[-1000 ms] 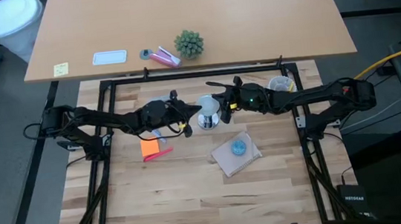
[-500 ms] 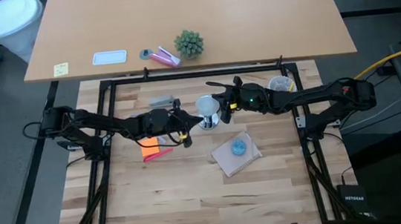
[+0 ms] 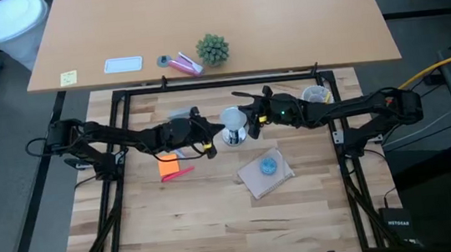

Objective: Screw lightbulb
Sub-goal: Insert the lightbulb into the lamp

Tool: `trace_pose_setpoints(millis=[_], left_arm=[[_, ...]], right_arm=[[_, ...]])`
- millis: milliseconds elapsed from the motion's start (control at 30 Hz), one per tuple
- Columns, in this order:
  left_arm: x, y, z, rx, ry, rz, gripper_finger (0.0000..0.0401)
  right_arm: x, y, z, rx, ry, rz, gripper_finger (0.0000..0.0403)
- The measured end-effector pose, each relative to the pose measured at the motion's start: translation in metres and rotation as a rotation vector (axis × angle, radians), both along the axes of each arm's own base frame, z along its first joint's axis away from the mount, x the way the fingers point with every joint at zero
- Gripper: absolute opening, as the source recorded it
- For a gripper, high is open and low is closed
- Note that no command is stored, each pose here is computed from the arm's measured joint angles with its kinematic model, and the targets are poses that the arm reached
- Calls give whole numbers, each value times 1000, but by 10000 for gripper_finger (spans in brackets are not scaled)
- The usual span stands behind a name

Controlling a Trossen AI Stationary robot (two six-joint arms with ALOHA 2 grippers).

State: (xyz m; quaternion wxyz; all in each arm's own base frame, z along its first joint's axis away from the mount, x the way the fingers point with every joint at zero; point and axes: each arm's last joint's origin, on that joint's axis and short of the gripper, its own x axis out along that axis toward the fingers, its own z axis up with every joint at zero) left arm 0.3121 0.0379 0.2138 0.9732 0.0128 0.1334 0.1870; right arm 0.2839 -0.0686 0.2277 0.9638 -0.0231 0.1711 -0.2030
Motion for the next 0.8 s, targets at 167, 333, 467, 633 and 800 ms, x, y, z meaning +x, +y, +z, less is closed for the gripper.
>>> trace_pose_setpoints(millis=[167,333,467,633,800], left_arm=[[0,1,0,16,8,38,0],[-1,2,0,25,9,77,0],[-1,3,0,30,11,96,0],[-1,3,-1,33,13,101,0],[-2,7,-1,34,12,133,0]], right_arm=[[0,0,0,3,1,9,11],[0,0,-1,12,13,8,11],[-1,1,-2,49,3,-2,11],[-1,1,-2,55,4,8,11],[0,2,-3,73,7,52,11]])
